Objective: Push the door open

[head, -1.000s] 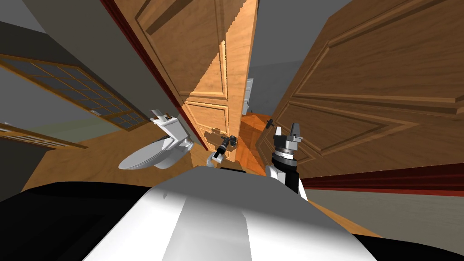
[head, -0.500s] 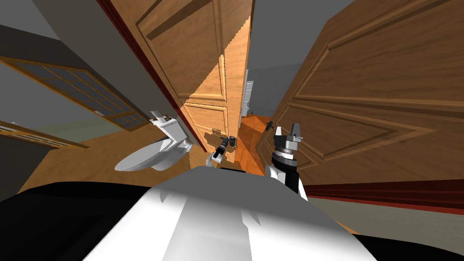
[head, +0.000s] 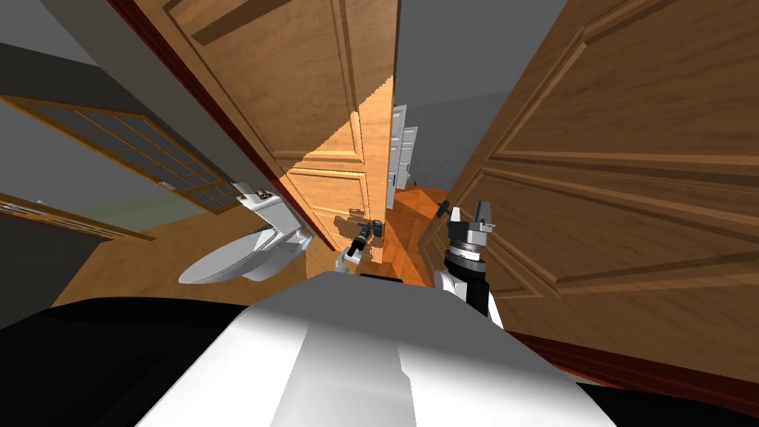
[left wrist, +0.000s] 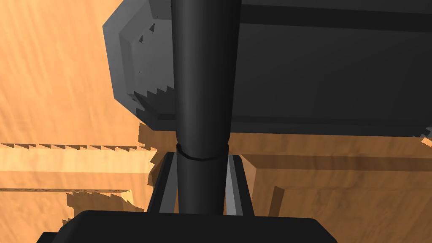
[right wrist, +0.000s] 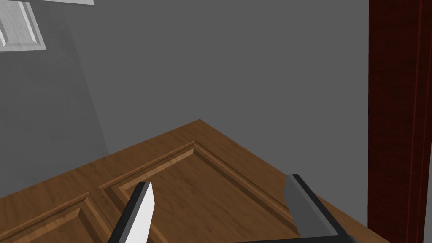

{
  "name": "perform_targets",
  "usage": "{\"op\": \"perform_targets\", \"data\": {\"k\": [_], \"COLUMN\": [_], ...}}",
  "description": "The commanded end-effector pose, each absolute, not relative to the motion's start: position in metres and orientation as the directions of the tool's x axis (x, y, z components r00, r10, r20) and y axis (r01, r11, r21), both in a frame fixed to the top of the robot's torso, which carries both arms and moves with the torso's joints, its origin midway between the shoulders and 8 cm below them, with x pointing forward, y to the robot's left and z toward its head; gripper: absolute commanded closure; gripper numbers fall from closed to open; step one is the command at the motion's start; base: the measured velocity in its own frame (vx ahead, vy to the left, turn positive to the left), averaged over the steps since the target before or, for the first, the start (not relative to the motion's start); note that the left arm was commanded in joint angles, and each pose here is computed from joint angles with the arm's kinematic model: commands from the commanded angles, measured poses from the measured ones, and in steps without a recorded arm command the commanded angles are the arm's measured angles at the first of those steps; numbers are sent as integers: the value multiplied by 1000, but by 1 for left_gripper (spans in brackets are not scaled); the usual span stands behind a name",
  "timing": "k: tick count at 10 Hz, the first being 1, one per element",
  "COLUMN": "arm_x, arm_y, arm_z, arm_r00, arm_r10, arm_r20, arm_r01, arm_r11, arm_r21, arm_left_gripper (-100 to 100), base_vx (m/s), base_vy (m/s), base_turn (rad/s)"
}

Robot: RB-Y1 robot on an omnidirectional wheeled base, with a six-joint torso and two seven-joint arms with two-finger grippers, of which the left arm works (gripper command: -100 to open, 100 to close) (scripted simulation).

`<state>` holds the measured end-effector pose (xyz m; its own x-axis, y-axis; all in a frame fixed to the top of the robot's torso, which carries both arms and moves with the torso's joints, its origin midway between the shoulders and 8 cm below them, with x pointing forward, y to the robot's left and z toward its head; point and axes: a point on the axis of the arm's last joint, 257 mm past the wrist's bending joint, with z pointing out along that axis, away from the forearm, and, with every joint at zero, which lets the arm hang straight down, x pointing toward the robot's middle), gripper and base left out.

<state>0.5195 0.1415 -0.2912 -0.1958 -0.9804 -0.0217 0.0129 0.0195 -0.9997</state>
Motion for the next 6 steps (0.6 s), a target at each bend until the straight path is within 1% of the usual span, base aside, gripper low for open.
{"op": "perform_targets", "data": {"k": [1,2,6], "arm_x": [525,526,530], "arm_y": [163,168,185], "arm_z": [-291,-291,-291], "arm_r00": [-162,-154,-118], "arm_r10": [-986,-988,-992], "arm_r20": [-32,-33,-36], "arm_r01": [18,18,16], "arm_r11": [30,31,34], "arm_r21": [-999,-999,-999], "arm_left_gripper": [100,100,100], "base_vx": [150,133,92], "base_vy": [-139,-125,-76], "base_turn": [71,69,49]}}
